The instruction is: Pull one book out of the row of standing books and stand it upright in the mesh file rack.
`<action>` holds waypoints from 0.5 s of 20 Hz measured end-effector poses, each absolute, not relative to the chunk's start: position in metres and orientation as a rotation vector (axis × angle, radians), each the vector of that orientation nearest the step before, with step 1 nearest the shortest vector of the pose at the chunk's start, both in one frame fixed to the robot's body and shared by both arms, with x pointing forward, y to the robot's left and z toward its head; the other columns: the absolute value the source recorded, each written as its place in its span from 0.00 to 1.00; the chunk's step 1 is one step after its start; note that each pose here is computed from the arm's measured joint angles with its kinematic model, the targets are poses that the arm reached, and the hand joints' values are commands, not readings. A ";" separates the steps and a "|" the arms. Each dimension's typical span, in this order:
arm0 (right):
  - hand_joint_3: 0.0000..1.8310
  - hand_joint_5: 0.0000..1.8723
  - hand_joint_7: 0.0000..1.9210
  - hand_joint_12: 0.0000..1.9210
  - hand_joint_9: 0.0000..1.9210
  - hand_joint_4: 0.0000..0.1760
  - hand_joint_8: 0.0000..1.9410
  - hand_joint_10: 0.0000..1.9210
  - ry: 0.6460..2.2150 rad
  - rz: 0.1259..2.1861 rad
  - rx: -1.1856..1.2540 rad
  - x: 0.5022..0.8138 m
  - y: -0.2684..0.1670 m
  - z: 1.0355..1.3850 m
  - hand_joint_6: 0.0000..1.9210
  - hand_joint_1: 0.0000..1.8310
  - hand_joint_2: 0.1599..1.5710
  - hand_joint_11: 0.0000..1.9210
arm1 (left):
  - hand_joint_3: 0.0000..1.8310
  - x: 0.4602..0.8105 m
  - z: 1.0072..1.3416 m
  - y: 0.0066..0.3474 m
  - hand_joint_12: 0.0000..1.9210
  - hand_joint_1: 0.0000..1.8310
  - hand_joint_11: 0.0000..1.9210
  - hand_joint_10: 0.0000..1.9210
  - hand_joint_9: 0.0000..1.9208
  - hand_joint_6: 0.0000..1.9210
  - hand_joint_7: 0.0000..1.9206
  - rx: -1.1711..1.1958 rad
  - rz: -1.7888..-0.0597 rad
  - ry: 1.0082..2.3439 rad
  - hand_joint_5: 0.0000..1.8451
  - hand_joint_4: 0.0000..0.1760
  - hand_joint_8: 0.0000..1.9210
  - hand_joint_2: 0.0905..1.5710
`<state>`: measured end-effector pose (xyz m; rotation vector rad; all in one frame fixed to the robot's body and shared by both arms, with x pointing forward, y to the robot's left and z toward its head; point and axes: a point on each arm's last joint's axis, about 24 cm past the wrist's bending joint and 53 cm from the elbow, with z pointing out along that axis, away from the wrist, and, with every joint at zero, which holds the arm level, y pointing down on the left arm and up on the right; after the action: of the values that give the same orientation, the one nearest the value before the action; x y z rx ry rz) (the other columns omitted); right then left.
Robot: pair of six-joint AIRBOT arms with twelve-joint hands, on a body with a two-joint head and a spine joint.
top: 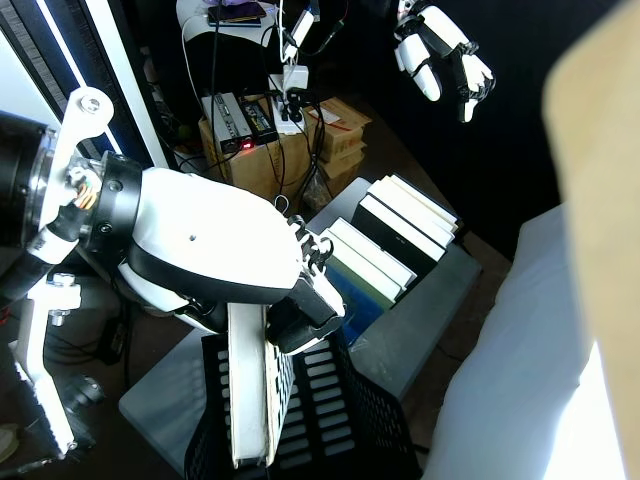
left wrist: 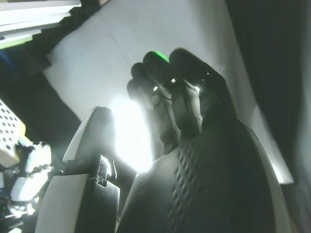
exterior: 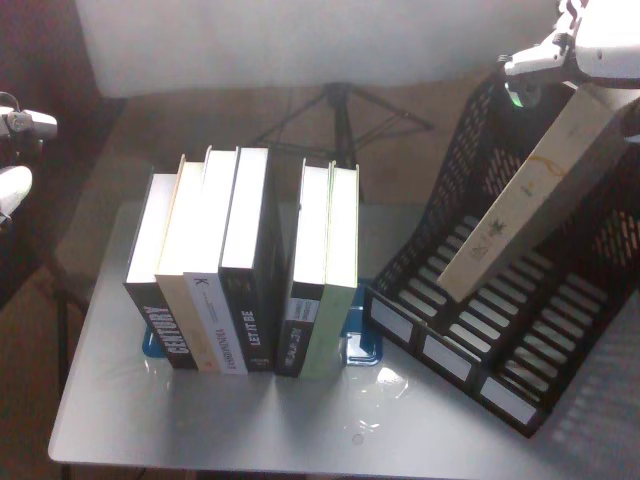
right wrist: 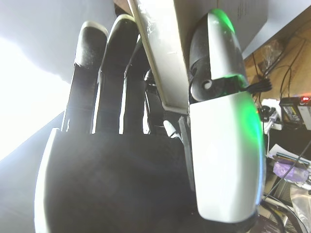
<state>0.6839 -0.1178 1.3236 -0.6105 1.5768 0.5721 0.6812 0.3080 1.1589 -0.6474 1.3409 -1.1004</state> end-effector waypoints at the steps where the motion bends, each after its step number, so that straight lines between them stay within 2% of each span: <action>1: 0.00 0.09 0.35 0.96 0.36 0.00 0.78 0.75 1.577 0.572 -0.611 0.684 -0.118 1.323 0.55 0.69 0.80 0.28 | 0.00 0.681 1.159 0.308 0.91 0.37 0.01 0.59 0.15 0.15 0.24 -0.648 -1.100 1.341 0.26 0.00 0.31 0.97; 10: 0.00 0.09 0.35 0.96 0.36 0.00 0.78 0.75 1.577 0.576 -0.608 0.684 -0.118 1.324 0.55 0.69 0.80 0.28 | 0.00 0.681 1.159 0.308 0.91 0.37 0.01 0.59 0.15 0.15 0.24 -0.645 -1.101 1.342 0.26 0.00 0.31 0.97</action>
<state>0.6838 -0.1176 1.3238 -0.6079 1.5773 0.5761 0.6811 0.3075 1.1589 -0.6450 1.3417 -1.1013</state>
